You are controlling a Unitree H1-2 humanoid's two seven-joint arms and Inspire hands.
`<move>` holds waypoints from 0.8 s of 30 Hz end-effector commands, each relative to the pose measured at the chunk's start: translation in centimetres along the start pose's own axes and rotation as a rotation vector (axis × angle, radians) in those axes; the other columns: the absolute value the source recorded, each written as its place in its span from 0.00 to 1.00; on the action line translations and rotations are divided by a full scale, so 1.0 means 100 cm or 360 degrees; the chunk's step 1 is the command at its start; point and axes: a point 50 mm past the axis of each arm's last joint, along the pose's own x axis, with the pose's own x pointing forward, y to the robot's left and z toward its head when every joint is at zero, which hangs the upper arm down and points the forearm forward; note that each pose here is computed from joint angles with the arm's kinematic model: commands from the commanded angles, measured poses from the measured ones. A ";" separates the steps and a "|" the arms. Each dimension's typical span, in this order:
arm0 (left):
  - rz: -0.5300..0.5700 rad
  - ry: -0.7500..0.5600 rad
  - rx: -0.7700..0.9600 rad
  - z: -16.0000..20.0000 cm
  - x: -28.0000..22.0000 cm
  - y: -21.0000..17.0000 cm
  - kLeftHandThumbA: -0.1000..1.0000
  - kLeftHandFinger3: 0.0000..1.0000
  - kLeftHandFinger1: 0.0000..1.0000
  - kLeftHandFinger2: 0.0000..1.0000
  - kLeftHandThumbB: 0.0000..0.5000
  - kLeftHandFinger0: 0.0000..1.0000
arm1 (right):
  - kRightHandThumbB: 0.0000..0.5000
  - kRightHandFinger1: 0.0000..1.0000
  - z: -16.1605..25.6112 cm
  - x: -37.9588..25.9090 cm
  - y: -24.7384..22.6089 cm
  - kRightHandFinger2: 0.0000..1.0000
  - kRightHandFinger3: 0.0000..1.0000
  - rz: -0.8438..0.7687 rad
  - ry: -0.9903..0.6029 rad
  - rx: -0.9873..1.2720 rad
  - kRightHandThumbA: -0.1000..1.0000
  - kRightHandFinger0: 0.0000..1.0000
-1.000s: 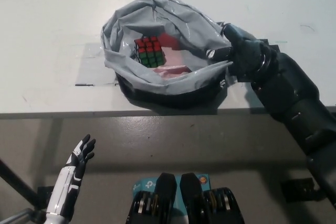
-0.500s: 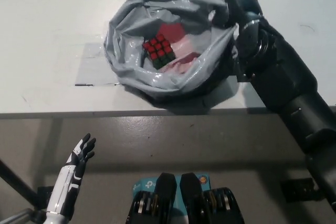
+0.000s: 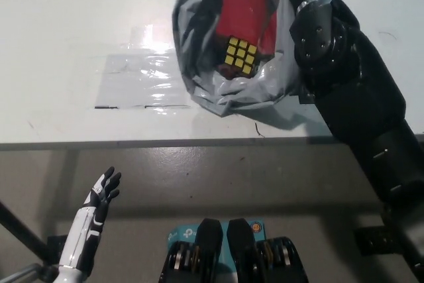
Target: Use the right hand to pick up a rubix's cube and place it into a plastic bag and lift the bag
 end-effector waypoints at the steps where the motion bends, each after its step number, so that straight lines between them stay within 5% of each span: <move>1: -0.0022 -0.0086 0.0007 0.005 0.008 0.004 1.00 1.00 1.00 1.00 0.42 1.00 | 0.42 0.24 0.050 0.016 -0.035 0.55 0.42 -0.0122 -0.0138 0.0166 0.02 0.00; 2: -0.0021 -0.0087 0.0004 0.006 0.008 0.004 1.00 1.00 1.00 1.00 0.42 1.00 | 0.43 0.30 0.054 0.018 -0.038 0.62 0.46 -0.0147 -0.0153 0.0228 0.00 0.00; 4: -0.0012 -0.0084 0.0000 0.007 0.008 0.003 1.00 1.00 1.00 1.00 0.43 1.00 | 0.40 0.40 0.066 0.024 -0.047 0.82 0.84 -0.0220 -0.0167 0.0383 0.00 0.00; 5: -0.0011 -0.0084 0.0000 0.008 0.008 0.003 1.00 1.00 1.00 1.00 0.43 1.00 | 0.40 0.40 0.067 0.025 -0.048 0.82 0.84 -0.0231 -0.0168 0.0401 0.00 0.00; 6: -0.0013 -0.0085 0.0002 0.007 0.008 0.003 1.00 1.00 1.00 1.00 0.43 1.00 | 0.41 0.48 0.072 0.028 -0.052 0.81 0.90 -0.0268 -0.0179 0.0446 0.00 0.17; 7: -0.0015 -0.0086 0.0001 0.007 0.008 0.003 1.00 1.00 1.00 1.00 0.42 1.00 | 0.35 0.40 0.074 0.030 -0.055 0.79 0.99 -0.0284 -0.0183 0.0470 0.00 0.12; 8: -0.0016 -0.0087 0.0000 0.007 0.008 0.003 1.00 1.00 1.00 1.00 0.42 1.00 | 0.35 0.40 0.076 0.032 -0.057 0.79 0.99 -0.0294 -0.0184 0.0487 0.00 0.12; 9: -0.0023 -0.0093 -0.0005 0.006 0.009 0.003 1.00 1.00 1.00 1.00 0.42 1.00 | 0.27 0.32 0.082 0.037 -0.064 0.84 1.00 -0.0310 -0.0188 0.0546 0.00 0.00; 13: -0.0024 -0.0096 -0.0003 0.006 0.009 0.003 1.00 1.00 1.00 1.00 0.42 1.00 | 0.19 0.44 0.094 0.057 -0.087 0.82 0.95 -0.0307 -0.0184 0.0777 0.00 0.00; 18: -0.0017 -0.0089 -0.0024 0.006 0.010 0.003 1.00 1.00 1.00 1.00 0.41 1.00 | 0.21 0.52 0.106 0.079 -0.114 0.84 0.89 -0.0304 -0.0153 0.1117 0.00 0.04; 24: -0.0013 -0.0075 -0.0047 0.008 0.010 0.002 1.00 1.00 1.00 1.00 0.39 1.00 | 0.24 0.43 0.123 0.098 -0.152 0.86 0.86 -0.0269 -0.0133 0.1750 0.00 0.00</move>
